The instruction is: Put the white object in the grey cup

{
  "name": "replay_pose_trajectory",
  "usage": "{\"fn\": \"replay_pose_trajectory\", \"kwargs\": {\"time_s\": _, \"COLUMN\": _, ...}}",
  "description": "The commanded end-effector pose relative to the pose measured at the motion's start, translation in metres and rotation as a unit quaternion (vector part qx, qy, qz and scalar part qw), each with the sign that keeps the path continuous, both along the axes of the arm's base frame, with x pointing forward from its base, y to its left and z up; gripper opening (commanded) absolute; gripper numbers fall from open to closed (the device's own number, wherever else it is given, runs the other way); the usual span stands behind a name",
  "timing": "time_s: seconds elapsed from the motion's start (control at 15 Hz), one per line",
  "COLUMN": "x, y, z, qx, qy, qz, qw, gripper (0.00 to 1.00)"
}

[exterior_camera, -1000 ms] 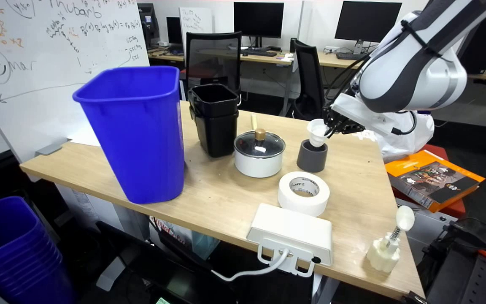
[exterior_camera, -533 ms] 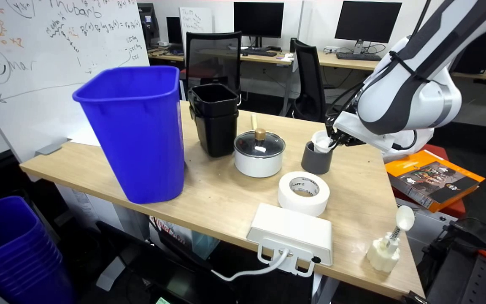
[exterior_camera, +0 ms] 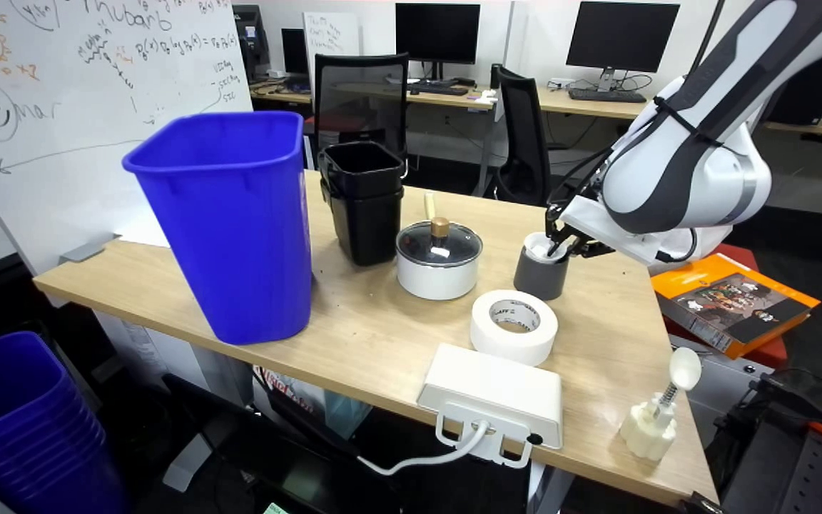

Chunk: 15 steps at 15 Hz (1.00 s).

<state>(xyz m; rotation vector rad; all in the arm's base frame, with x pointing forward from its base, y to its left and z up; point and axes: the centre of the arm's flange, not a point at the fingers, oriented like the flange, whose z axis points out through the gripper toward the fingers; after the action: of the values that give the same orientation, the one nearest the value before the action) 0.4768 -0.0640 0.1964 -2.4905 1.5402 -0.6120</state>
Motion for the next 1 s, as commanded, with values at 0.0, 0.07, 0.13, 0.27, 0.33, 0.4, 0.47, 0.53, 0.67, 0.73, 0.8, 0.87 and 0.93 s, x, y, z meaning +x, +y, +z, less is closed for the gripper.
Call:
{"fn": "replay_pose_trajectory", "kwargs": {"time_s": 0.0, "x": 0.0013, "y": -0.0031, "z": 0.0006, "qx": 0.001, "qy": -0.002, "qz": -0.002, "qw": 1.0000, "gripper": 0.50}}
{"fn": "replay_pose_trajectory", "kwargs": {"time_s": 0.07, "x": 0.0019, "y": -0.0050, "z": 0.0013, "qx": 0.001, "qy": -0.003, "qz": -0.003, "qw": 1.0000, "gripper": 0.27}}
{"fn": "replay_pose_trajectory", "kwargs": {"time_s": 0.13, "x": 0.0027, "y": -0.0045, "z": 0.0030, "qx": 0.001, "qy": -0.005, "qz": -0.003, "qw": 1.0000, "gripper": 0.30}}
{"fn": "replay_pose_trajectory", "kwargs": {"time_s": 0.27, "x": 0.0034, "y": -0.0029, "z": 0.0045, "qx": 0.001, "qy": -0.006, "qz": -0.001, "qw": 1.0000, "gripper": 0.30}}
{"fn": "replay_pose_trajectory", "kwargs": {"time_s": 0.33, "x": 0.0033, "y": -0.0031, "z": 0.0043, "qx": 0.001, "qy": -0.006, "qz": -0.001, "qw": 1.0000, "gripper": 0.30}}
{"fn": "replay_pose_trajectory", "kwargs": {"time_s": 0.4, "x": 0.0032, "y": -0.0031, "z": 0.0042, "qx": 0.001, "qy": -0.006, "qz": -0.001, "qw": 1.0000, "gripper": 0.30}}
{"fn": "replay_pose_trajectory", "kwargs": {"time_s": 0.47, "x": 0.0032, "y": -0.0031, "z": 0.0041, "qx": 0.001, "qy": -0.006, "qz": -0.001, "qw": 1.0000, "gripper": 0.30}}
{"fn": "replay_pose_trajectory", "kwargs": {"time_s": 0.53, "x": 0.0031, "y": -0.0031, "z": 0.0040, "qx": 0.001, "qy": -0.006, "qz": -0.001, "qw": 1.0000, "gripper": 0.30}}
{"fn": "replay_pose_trajectory", "kwargs": {"time_s": 0.67, "x": 0.0030, "y": -0.0031, "z": 0.0039, "qx": 0.001, "qy": -0.006, "qz": -0.001, "qw": 1.0000, "gripper": 0.30}}
{"fn": "replay_pose_trajectory", "kwargs": {"time_s": 0.73, "x": 0.0029, "y": -0.0031, "z": 0.0038, "qx": 0.001, "qy": -0.006, "qz": -0.001, "qw": 1.0000, "gripper": 0.30}}
{"fn": "replay_pose_trajectory", "kwargs": {"time_s": 0.8, "x": 0.0029, "y": -0.0031, "z": 0.0038, "qx": 0.001, "qy": -0.005, "qz": -0.001, "qw": 1.0000, "gripper": 0.30}}
{"fn": "replay_pose_trajectory", "kwargs": {"time_s": 0.87, "x": 0.0028, "y": -0.0031, "z": 0.0038, "qx": 0.001, "qy": -0.005, "qz": -0.001, "qw": 1.0000, "gripper": 0.30}}
{"fn": "replay_pose_trajectory", "kwargs": {"time_s": 0.93, "x": 0.0028, "y": -0.0030, "z": 0.0037, "qx": 0.001, "qy": -0.005, "qz": -0.001, "qw": 1.0000, "gripper": 0.55}}
